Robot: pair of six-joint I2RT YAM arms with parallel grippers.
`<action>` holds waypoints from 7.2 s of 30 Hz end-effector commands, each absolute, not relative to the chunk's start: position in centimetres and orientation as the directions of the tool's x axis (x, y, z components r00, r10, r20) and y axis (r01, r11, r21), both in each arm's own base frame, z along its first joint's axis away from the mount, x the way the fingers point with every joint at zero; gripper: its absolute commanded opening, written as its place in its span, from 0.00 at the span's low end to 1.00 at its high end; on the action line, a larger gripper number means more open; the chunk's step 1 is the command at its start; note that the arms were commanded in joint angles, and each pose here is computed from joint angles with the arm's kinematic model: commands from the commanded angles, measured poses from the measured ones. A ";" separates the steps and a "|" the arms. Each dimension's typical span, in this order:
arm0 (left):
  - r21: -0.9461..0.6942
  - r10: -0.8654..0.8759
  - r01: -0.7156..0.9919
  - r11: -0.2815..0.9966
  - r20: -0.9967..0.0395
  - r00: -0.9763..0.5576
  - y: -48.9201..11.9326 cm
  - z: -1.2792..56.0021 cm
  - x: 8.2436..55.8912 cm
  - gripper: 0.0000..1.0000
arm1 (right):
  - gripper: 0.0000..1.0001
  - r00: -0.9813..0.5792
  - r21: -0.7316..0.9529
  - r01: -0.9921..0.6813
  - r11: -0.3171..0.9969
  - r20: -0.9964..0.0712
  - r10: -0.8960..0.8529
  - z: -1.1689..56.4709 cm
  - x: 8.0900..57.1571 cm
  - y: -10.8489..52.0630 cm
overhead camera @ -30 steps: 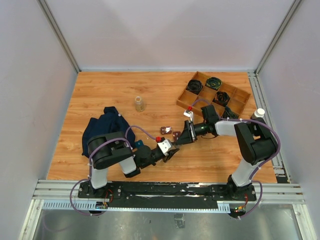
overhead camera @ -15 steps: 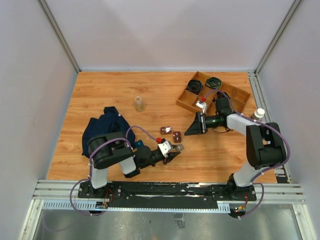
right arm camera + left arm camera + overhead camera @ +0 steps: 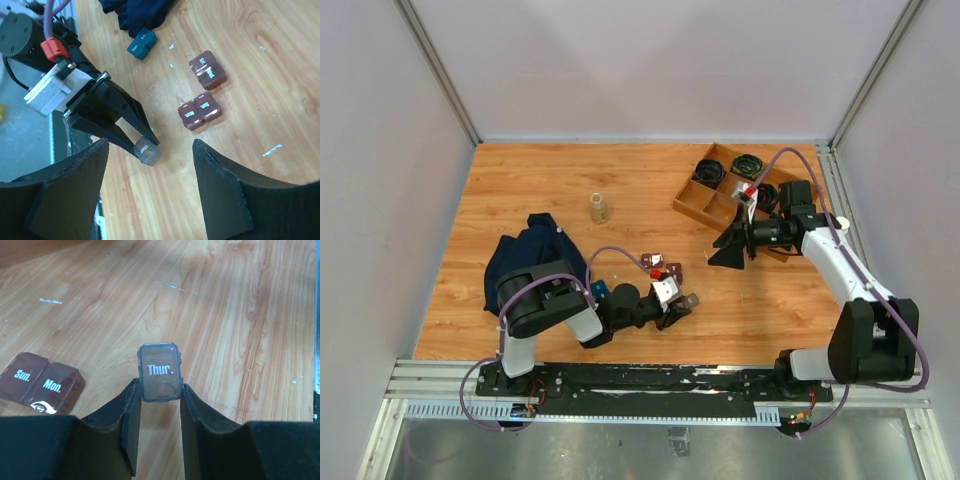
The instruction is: Sort the pills into containers
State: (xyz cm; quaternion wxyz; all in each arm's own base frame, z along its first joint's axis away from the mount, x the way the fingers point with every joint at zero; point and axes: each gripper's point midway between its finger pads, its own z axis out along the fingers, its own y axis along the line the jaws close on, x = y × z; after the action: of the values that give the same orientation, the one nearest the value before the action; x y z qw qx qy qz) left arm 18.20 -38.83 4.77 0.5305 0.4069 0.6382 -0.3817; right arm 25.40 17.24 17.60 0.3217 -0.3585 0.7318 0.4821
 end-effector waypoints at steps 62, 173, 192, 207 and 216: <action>-0.566 -0.254 0.763 0.312 -0.824 -0.506 -34.8 12.7 16.4 0.03 | 0.60 0.215 -0.085 -0.974 -0.209 -0.626 -0.749 2.4 20.0 20.2; -0.772 -0.220 0.505 0.386 -0.609 -0.762 -37.8 9.0 19.4 0.00 | 0.22 0.191 -0.030 -0.977 -0.209 -0.553 -0.811 1.4 20.1 20.0; -0.762 -0.175 0.422 0.490 -0.561 -0.809 -35.7 2.7 18.7 0.00 | 0.23 0.187 -0.026 -0.978 -0.207 -0.548 -0.815 1.3 20.0 19.9; -0.603 -0.177 0.602 0.523 -0.768 -0.616 -31.6 10.5 18.4 0.36 | 0.71 0.146 -0.059 -0.989 -0.137 -0.570 -0.809 3.7 21.5 19.8; -0.393 -0.235 0.693 0.605 -0.919 -0.316 -25.8 17.4 18.6 0.75 | 0.74 0.093 -0.061 -0.996 -0.072 -0.719 -0.689 13.3 21.1 18.5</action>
State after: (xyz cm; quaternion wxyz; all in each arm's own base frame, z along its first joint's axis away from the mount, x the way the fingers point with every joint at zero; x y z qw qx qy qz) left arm 18.02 -28.68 16.79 0.5031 0.1414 0.7071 -0.4765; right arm 22.83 18.92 8.86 0.2721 -0.6988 0.6221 0.2252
